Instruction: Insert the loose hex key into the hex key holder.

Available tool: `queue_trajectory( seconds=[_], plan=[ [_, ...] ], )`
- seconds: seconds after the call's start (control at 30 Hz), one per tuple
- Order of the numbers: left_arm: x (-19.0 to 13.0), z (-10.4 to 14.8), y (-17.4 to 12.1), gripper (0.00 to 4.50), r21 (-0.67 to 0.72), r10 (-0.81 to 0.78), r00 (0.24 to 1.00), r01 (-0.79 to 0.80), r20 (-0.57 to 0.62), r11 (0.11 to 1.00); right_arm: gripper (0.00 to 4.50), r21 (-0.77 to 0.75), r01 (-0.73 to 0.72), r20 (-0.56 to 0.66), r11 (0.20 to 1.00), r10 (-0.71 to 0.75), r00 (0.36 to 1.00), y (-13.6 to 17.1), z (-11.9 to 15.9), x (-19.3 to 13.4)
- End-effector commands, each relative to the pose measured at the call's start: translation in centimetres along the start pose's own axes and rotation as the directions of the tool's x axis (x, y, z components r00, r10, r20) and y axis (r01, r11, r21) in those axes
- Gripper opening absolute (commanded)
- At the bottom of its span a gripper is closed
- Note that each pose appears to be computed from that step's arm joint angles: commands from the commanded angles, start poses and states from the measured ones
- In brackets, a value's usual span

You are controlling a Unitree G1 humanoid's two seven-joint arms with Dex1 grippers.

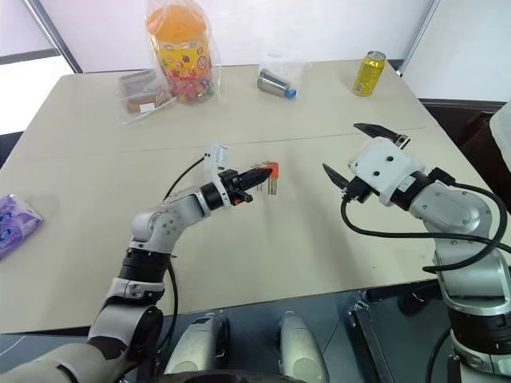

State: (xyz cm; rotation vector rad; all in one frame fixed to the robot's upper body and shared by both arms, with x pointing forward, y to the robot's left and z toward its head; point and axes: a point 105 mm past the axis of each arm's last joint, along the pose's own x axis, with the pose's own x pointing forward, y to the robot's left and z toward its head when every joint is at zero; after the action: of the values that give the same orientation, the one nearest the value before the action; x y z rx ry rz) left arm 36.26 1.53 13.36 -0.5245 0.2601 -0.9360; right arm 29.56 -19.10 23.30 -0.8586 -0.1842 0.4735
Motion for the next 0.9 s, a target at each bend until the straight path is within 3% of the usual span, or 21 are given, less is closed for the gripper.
queue_trajectory(
  seconds=[0.03,0.37,0.47,0.67,0.9],
  plan=[
    [0.9,-0.2,0.2,0.00,-0.029,0.014,1.000,-0.014,-0.009,0.999,4.40,-0.056,0.051,0.015,0.997,-0.050,0.999,-0.9,1.2,-0.9],
    [1.3,-2.3,1.4,0.00,-0.206,0.073,0.995,-0.084,-0.062,0.975,4.40,-0.074,0.047,-0.004,0.996,-0.047,0.999,-0.3,1.2,-1.3],
    [0.7,-2.4,2.3,1.23,-0.227,0.113,0.992,-0.124,-0.064,0.966,4.50,-0.076,0.041,-0.002,0.996,-0.041,0.999,-0.2,1.3,-1.1],
    [-0.6,0.0,3.5,4.32,-0.190,0.165,0.986,-0.162,0.001,0.968,4.50,-0.080,0.021,0.003,0.997,-0.021,1.000,0.0,1.3,-0.6],
    [-2.6,5.5,2.6,4.42,0.163,0.114,0.990,-0.127,0.089,0.978,4.50,-0.044,-0.081,-0.022,0.996,0.080,0.997,0.9,0.4,-0.2]
  ],
)
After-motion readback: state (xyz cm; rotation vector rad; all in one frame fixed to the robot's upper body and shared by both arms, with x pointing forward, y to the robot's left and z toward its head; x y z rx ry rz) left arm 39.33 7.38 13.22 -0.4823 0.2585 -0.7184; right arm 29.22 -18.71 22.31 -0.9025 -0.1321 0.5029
